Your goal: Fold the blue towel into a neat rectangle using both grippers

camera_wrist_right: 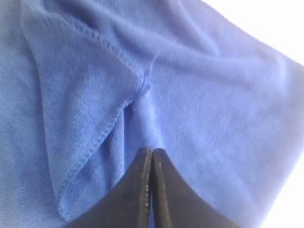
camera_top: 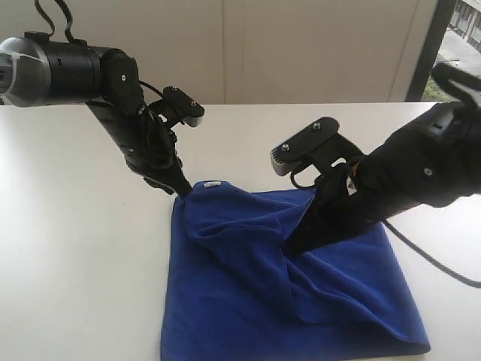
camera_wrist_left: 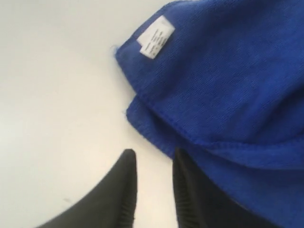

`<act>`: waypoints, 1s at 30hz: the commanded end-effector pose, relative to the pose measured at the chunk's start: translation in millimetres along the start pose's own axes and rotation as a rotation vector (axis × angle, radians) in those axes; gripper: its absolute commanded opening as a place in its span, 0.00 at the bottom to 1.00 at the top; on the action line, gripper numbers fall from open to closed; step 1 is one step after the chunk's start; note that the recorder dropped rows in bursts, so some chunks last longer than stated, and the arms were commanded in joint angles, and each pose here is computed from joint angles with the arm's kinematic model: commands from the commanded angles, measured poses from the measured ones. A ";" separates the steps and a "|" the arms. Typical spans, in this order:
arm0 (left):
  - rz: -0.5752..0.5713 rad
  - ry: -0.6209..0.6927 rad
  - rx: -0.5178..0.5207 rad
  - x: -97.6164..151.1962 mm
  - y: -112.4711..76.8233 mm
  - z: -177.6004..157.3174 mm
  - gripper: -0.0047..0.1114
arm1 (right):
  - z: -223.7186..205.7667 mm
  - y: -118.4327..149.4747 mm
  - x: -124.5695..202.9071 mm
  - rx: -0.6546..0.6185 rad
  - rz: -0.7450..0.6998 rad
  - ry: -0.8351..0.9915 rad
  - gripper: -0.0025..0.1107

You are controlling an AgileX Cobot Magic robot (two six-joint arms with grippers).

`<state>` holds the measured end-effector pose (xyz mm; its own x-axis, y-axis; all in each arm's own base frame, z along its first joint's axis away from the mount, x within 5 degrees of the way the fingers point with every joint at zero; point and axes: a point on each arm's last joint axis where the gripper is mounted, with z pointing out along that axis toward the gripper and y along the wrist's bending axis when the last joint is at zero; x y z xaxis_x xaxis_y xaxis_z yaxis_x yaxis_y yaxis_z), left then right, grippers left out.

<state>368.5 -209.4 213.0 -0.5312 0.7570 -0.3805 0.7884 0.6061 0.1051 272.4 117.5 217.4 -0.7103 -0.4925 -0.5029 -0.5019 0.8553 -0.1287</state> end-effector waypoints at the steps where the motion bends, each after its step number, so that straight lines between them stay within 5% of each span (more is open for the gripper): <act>1: 0.050 0.052 -0.056 4.7 6.6 3.6 0.13 | -18.2 0.5 -6.2 -0.028 -0.049 -0.090 0.12; 3: 0.049 0.019 -0.070 1.9 8.2 11.5 0.04 | -19.6 5.9 -9.3 -0.085 -0.097 -0.121 0.17; 9: -0.018 -0.034 -0.009 -1.4 3.7 35.1 0.04 | -3.7 10.2 -22.4 -0.158 -0.181 -0.067 0.21; 14: -0.075 -0.094 0.115 2.6 11.6 42.4 0.04 | 18.2 10.1 -33.4 -0.168 -0.312 -0.051 0.48; 22: -0.094 -0.170 0.214 8.8 27.3 40.1 0.04 | 57.3 34.3 -36.6 -0.166 -0.473 -0.079 0.48; 30: -0.109 -0.122 0.240 16.4 25.8 63.5 0.04 | 50.7 22.2 -46.8 -0.177 -0.289 -0.041 0.48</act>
<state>400.8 -196.0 152.8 -0.5817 0.6465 -0.4936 0.7860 0.6030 -0.1363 315.0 173.1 190.4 -0.4711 -0.7228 -0.5056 -0.7807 0.6085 -0.1425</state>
